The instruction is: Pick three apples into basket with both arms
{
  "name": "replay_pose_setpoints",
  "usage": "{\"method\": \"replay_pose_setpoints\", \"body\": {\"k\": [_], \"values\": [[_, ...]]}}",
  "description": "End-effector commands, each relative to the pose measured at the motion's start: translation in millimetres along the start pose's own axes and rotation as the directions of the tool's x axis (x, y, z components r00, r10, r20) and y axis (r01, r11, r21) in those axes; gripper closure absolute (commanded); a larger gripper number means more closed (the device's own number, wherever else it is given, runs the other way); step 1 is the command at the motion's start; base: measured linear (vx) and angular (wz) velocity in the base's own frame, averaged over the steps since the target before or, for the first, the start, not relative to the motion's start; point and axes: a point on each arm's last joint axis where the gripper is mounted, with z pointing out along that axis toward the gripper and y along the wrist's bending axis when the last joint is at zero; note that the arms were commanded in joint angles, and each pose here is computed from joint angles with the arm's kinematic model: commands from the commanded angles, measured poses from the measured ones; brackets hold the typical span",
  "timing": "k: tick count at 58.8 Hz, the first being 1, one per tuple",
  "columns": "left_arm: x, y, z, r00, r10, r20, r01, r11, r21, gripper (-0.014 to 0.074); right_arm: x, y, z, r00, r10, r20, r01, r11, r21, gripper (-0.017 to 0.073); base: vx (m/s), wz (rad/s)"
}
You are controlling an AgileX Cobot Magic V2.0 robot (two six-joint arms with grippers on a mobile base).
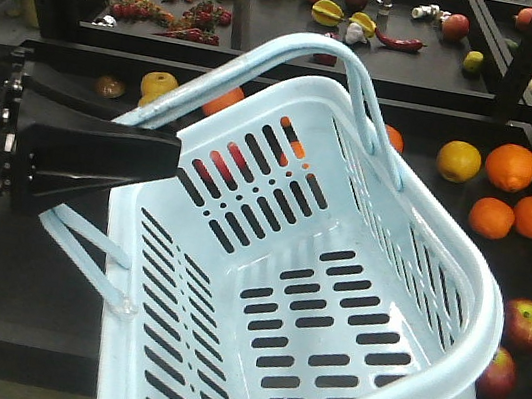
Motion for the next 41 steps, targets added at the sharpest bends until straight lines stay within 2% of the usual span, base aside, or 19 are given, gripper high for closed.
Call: {"method": "replay_pose_setpoints", "body": {"k": [1,41], "values": [[-11.3,-5.7,-5.2,0.999,0.045,0.025,-0.044,0.999,-0.029,0.0599,-3.3,1.2,-0.5,0.997,-0.023,0.071,0.024,1.000,-0.016,0.0564,0.06,-0.07],[-11.3,-5.7,-5.2,0.999,0.045,0.025,-0.044,0.999,-0.029,0.0599,-3.3,1.2,-0.5,0.997,-0.023,0.071,0.024,1.000,-0.016,0.0564,0.09,0.00]]}}
